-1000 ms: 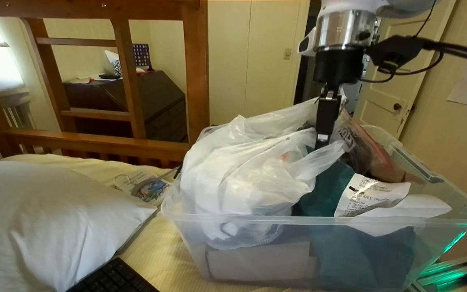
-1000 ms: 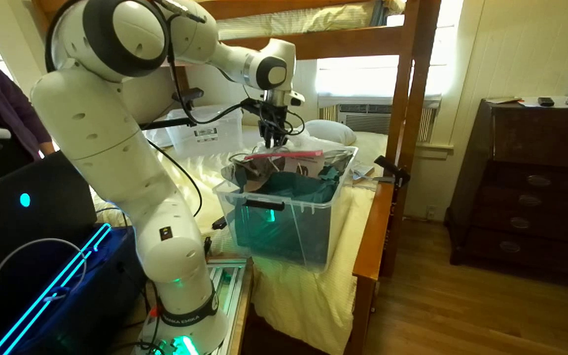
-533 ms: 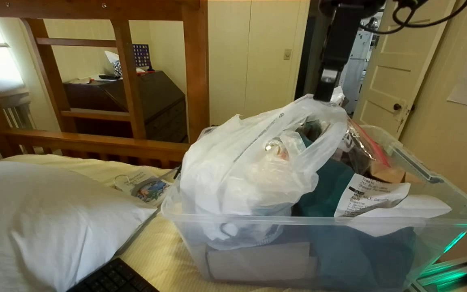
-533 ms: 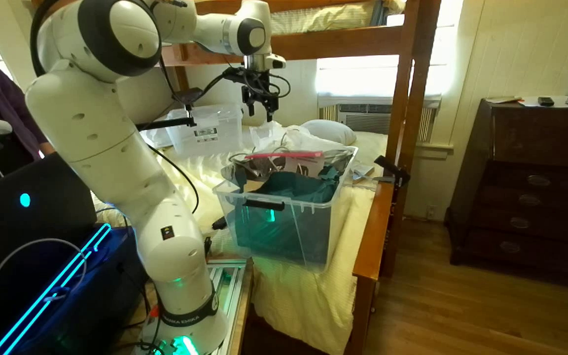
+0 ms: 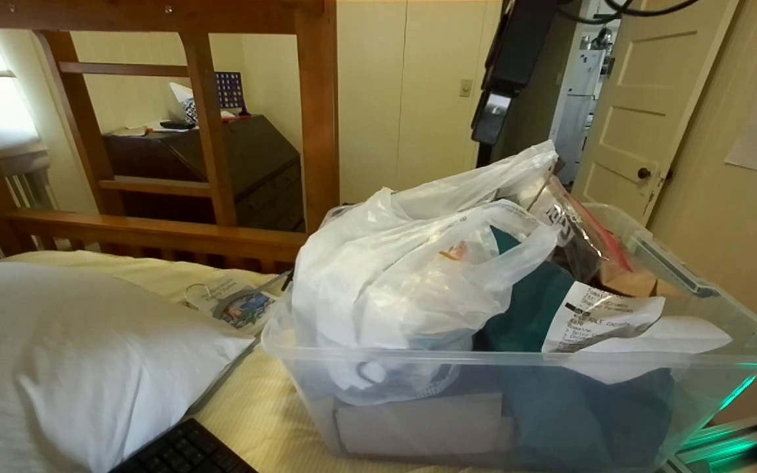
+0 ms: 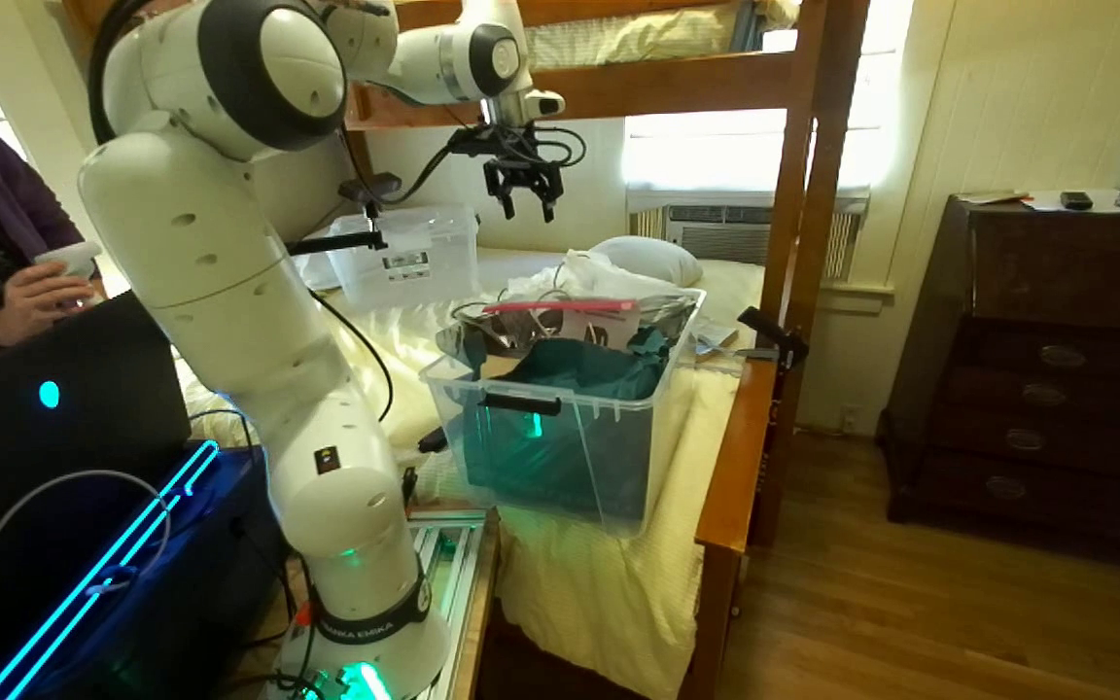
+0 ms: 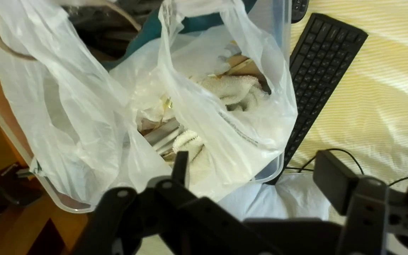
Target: Move the objects in the plastic
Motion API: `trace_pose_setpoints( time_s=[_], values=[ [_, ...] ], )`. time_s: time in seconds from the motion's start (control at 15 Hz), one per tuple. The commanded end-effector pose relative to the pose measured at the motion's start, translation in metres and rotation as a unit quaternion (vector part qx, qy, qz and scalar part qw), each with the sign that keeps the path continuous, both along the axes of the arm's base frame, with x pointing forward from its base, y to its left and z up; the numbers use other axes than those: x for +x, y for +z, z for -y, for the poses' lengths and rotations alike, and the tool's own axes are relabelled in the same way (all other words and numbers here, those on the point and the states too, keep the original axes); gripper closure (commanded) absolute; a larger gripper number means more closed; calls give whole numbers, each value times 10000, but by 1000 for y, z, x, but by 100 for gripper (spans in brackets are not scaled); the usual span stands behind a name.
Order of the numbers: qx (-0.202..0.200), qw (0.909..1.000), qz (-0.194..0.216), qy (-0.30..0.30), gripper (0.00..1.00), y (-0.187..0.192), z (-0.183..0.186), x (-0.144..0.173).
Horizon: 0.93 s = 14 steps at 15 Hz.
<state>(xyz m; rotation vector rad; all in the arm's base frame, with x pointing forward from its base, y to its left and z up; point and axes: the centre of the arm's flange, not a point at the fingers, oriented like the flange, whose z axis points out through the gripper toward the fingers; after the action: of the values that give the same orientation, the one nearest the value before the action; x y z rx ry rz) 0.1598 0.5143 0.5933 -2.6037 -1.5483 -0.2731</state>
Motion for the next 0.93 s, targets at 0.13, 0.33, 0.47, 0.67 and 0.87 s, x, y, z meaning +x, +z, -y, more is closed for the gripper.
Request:
trace_pose_setpoints(
  time_s=[0.13,0.33,0.47,0.67,0.87],
  values=[
    [121,9945,24,1037,55,-47,-70,40],
    [49,9889,200,1471,76,-63,-93,63],
    [62,9852,283,1689,90,-67,-106,76],
    [218,9783,395,2022,100,-60,-128,86],
    [367,9755,328,2143,100,-69,-139,101]
  ],
)
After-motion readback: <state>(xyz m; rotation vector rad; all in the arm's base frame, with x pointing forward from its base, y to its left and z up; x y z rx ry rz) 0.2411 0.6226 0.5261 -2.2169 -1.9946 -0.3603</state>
